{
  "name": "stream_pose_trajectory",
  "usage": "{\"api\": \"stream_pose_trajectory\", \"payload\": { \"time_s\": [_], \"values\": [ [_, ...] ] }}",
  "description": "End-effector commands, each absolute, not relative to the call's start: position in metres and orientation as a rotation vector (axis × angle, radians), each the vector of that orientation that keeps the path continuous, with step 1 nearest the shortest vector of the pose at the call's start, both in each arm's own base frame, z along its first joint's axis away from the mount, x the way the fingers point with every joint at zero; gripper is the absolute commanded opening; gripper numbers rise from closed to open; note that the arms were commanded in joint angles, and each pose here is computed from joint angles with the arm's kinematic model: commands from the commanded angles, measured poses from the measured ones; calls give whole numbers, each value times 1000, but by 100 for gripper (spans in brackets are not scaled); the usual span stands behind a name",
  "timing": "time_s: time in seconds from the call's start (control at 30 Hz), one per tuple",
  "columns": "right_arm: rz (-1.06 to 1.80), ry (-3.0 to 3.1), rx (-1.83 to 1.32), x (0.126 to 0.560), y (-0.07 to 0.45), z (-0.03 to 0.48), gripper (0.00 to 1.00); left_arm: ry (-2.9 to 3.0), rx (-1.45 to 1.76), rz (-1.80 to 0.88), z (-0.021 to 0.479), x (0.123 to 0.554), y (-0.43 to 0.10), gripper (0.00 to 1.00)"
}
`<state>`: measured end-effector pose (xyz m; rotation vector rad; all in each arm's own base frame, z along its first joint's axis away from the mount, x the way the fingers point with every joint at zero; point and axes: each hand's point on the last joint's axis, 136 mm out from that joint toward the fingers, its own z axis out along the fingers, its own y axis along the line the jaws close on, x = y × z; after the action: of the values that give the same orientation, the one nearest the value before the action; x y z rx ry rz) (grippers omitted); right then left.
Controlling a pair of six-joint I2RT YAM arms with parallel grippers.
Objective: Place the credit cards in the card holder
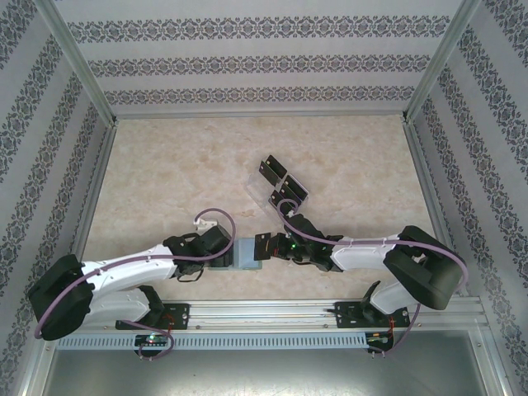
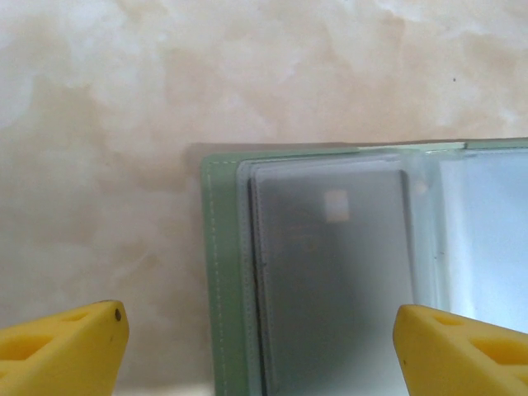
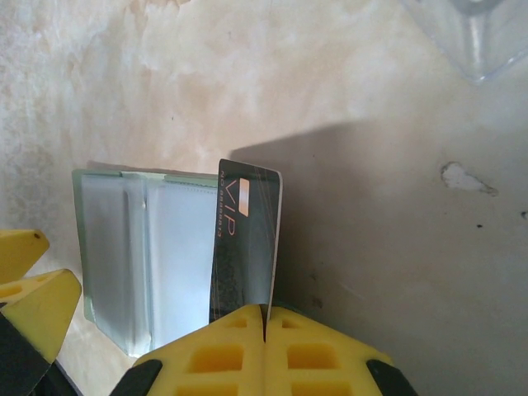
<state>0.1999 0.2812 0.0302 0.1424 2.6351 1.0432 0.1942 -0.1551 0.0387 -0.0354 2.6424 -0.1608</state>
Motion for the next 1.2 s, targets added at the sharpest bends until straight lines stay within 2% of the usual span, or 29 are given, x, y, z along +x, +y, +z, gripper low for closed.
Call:
{"api": "stream_pose_trajectory", "payload": {
  "time_s": [0.0, 0.73, 1.17],
  "values": [
    [914, 2738, 132, 188, 262, 10, 0, 2588, -40, -283, 45, 204, -171, 84],
    [903, 2729, 102, 194, 256, 20, 0, 2676, -79, -252, 19, 191, -168, 83],
    [877, 2726, 92, 204, 243, 30, 0, 2645, -23, -388, 23, 183, -220, 83]
  ]
}}
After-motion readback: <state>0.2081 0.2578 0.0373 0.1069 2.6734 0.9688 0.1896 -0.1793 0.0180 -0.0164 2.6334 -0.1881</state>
